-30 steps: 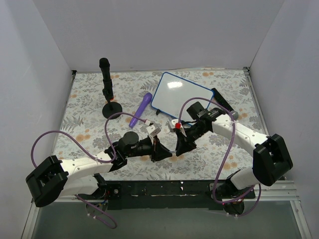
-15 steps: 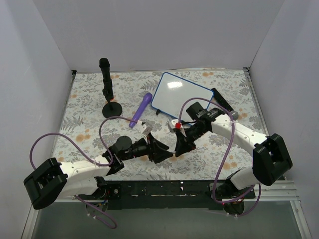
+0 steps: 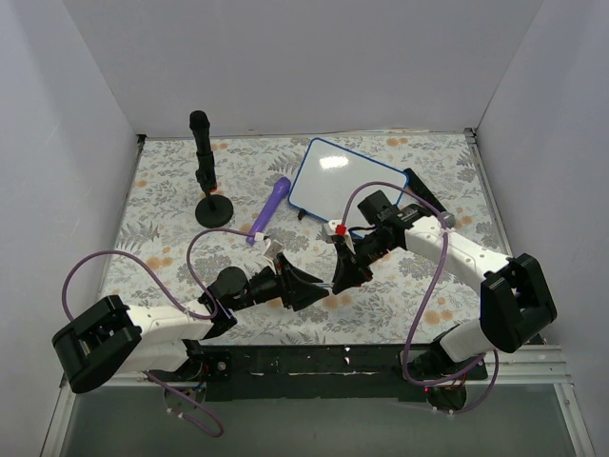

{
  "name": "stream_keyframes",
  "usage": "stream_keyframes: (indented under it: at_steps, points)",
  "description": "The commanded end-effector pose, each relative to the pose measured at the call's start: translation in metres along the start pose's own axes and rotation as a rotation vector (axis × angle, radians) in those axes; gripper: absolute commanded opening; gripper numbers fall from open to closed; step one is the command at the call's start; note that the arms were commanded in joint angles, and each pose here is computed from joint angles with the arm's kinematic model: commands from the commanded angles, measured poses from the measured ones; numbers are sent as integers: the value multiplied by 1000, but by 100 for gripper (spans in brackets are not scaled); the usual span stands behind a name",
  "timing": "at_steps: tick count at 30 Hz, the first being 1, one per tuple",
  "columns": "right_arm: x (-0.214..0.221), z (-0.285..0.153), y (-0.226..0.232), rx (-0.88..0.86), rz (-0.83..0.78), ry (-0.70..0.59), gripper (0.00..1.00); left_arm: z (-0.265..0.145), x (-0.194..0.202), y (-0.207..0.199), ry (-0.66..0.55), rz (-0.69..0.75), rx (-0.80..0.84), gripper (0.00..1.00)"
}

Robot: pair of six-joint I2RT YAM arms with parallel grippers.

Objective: Write a sentence on the whiteboard
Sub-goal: Open the whiteboard marker at the center of the board.

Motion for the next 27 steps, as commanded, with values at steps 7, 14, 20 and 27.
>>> stream_keyframes:
  at_steps: [7,14,20,27]
  points:
    - [-12,-1,-5,11,-13,-43,1,4,-6,-3,-47,5,-10,45]
    - [-12,-1,-5,10,-7,-46,1,9,-5,-1,-42,13,-21,31]
    - [-10,0,-5,10,-2,-44,1,11,-5,-1,-47,25,-25,5]
    - [-10,0,-5,9,-2,-45,1,6,-5,-3,-68,20,-27,20]
Point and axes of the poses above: each gripper's point midway between its finger pads, its own z axis out along the fingers, its own y axis along the line the jaws close on, x = y × z, the point moved 9 cm from there along -z, back along the fingers, and after that the axes turned 7 degrees about -z, right-handed, at the moved point
